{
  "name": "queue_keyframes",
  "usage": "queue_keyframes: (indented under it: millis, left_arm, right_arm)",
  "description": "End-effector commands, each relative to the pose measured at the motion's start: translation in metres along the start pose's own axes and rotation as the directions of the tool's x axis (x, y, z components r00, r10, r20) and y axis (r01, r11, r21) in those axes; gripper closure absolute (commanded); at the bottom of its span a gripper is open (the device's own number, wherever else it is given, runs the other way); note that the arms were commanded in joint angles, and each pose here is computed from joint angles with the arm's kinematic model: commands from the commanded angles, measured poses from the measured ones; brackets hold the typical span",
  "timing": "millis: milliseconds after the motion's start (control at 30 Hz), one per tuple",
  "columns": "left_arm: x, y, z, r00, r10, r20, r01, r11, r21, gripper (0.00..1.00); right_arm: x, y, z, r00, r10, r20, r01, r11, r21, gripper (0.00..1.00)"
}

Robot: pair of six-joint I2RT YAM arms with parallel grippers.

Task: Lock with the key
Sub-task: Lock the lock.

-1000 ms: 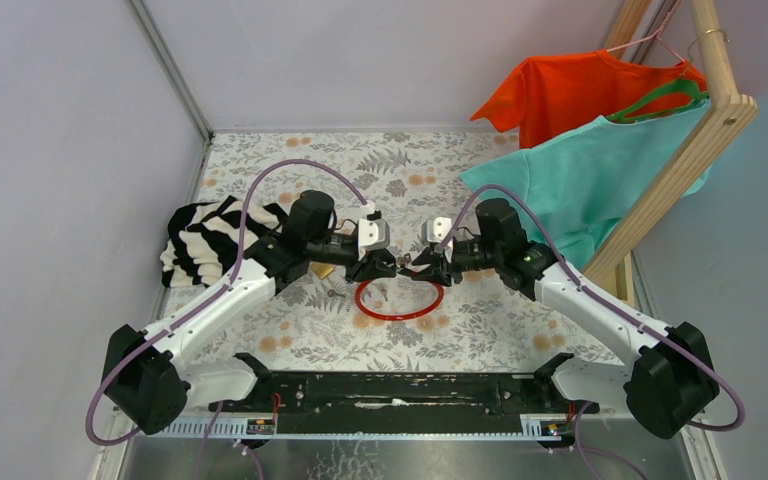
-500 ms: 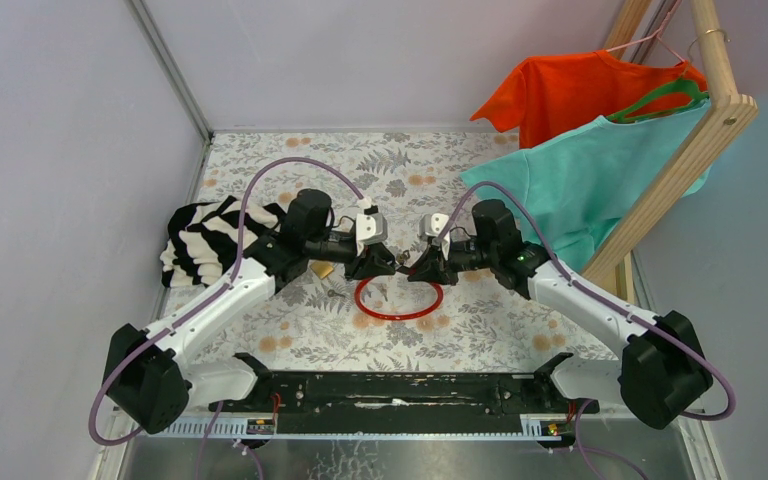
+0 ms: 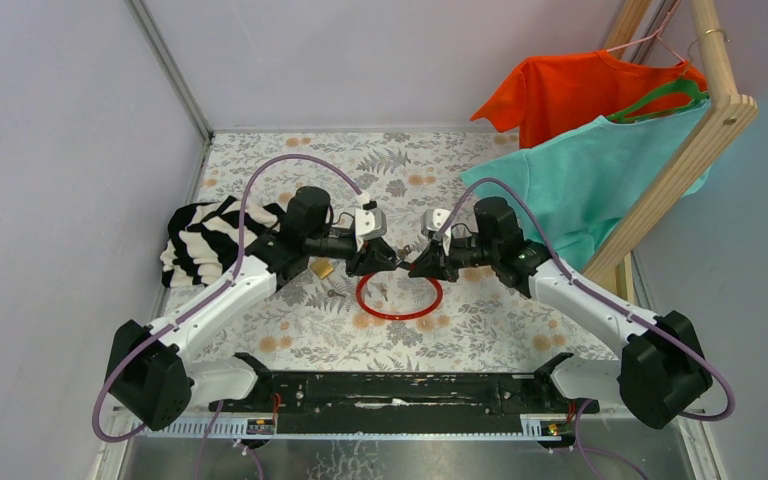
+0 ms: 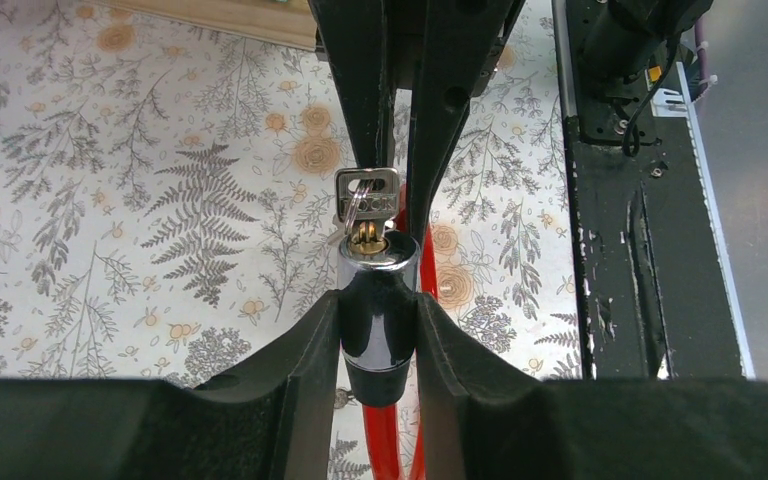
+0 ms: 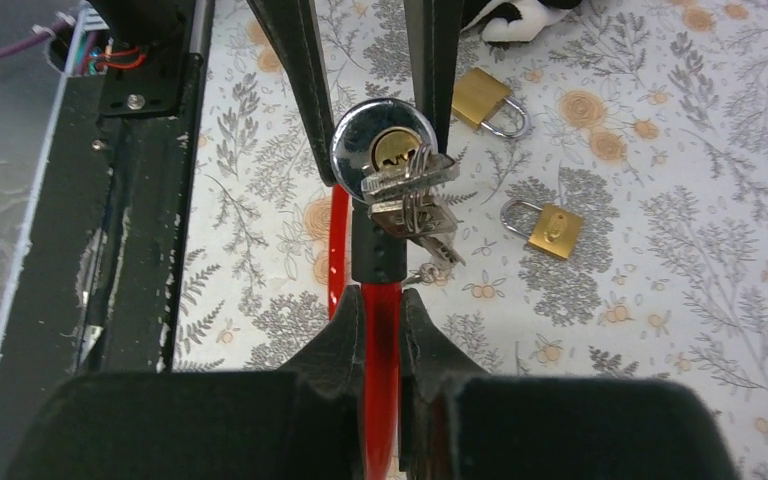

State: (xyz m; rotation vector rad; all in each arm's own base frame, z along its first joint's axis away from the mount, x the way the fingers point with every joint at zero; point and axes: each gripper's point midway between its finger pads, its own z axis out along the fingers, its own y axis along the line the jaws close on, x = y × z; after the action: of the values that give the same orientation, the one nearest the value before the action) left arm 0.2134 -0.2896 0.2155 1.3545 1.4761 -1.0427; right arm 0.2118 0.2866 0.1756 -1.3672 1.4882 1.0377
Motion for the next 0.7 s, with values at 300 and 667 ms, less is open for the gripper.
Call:
queue_keyframes:
  millis: [300, 667]
  left_arm:
    - [0.001, -0.030, 0.006, 0.997, 0.071, 0.000, -0.070, 0.986, 0.152, 1.00]
    - [-0.025, -0.024, 0.004, 0.995, 0.095, -0.003, -0.094, 0.984, 0.153, 1.00]
  right_arm:
    - [-0.057, -0.033, -0.012, 0.941, -0.335, 0.056, 0.324, 0.934, 0.153, 0.94]
    - [-0.081, -0.030, -0.014, 0.935, -0.323, 0.145, 0.296, 0.938, 0.180, 0.92]
